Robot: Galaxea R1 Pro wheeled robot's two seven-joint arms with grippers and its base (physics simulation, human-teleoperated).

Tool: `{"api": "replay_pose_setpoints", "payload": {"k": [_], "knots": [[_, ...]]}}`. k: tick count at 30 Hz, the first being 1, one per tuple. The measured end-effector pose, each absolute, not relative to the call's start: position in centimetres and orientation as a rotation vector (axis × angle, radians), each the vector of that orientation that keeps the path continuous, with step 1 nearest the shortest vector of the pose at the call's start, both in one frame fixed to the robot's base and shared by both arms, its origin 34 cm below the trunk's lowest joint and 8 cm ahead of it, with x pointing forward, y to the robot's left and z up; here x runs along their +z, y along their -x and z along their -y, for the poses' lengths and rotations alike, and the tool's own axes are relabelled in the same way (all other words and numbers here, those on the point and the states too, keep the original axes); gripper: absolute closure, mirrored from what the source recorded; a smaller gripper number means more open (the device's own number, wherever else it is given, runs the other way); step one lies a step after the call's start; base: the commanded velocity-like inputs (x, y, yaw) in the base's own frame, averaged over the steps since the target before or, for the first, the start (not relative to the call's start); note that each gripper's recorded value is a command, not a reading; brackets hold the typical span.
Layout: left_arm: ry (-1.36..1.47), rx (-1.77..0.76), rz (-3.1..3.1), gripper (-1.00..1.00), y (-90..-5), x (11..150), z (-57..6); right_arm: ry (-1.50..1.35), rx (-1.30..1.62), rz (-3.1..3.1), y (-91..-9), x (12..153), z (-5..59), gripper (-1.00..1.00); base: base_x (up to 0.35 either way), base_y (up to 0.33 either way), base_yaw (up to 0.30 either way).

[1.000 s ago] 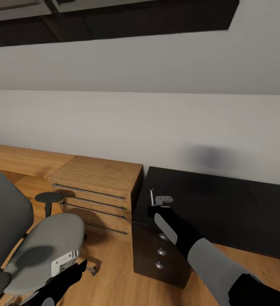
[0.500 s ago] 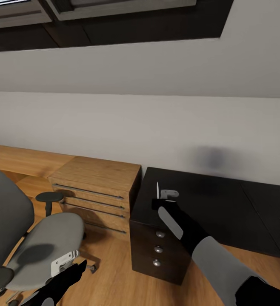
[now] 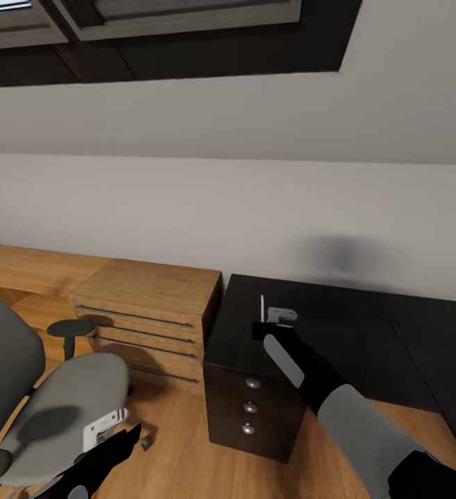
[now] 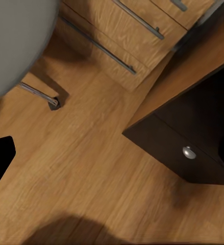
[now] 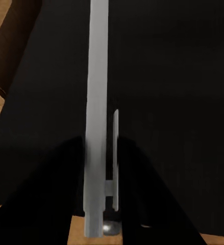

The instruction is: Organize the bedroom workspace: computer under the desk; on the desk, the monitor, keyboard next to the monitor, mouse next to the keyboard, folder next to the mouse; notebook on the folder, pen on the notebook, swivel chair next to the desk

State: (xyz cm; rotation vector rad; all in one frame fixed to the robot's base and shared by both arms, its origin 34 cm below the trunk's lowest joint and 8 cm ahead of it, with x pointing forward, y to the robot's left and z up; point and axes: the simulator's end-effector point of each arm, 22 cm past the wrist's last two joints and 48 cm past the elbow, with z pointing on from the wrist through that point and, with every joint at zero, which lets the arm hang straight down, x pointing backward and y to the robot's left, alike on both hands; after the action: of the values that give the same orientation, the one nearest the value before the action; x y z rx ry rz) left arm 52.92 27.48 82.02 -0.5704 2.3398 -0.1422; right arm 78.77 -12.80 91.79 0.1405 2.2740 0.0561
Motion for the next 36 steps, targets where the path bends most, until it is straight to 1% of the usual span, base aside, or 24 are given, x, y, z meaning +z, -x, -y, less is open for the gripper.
{"api": "replay_pose_setpoints", "payload": {"k": [6, 19, 30, 36], "knots": [[0.57, -0.143, -2.341, -1.0, -52.8, 82.7, -27.5, -0.18, 0.061, -2.276, -78.9, 92.5, 13.7, 1.0, 0.0, 0.0, -0.18], [0.571, -0.142, -2.339, -1.0, -52.5, 84.2, -27.5, -0.22, 0.064, -2.277, -78.8, 94.0, 14.7, 1.0, 0.0, 0.0, -0.043], [0.57, -0.144, -2.332, -1.0, -52.3, 85.6, -27.5, -0.231, 0.045, -2.265, -78.6, 95.5, 16.0, 1.0, 0.0, 0.0, -0.213], [0.569, -0.144, -2.329, -1.0, -52.2, 85.8, -27.5, -0.284, 0.039, -2.256, -78.9, 95.9, 17.9, 1.0, 0.0, 0.0, -0.265]]}}
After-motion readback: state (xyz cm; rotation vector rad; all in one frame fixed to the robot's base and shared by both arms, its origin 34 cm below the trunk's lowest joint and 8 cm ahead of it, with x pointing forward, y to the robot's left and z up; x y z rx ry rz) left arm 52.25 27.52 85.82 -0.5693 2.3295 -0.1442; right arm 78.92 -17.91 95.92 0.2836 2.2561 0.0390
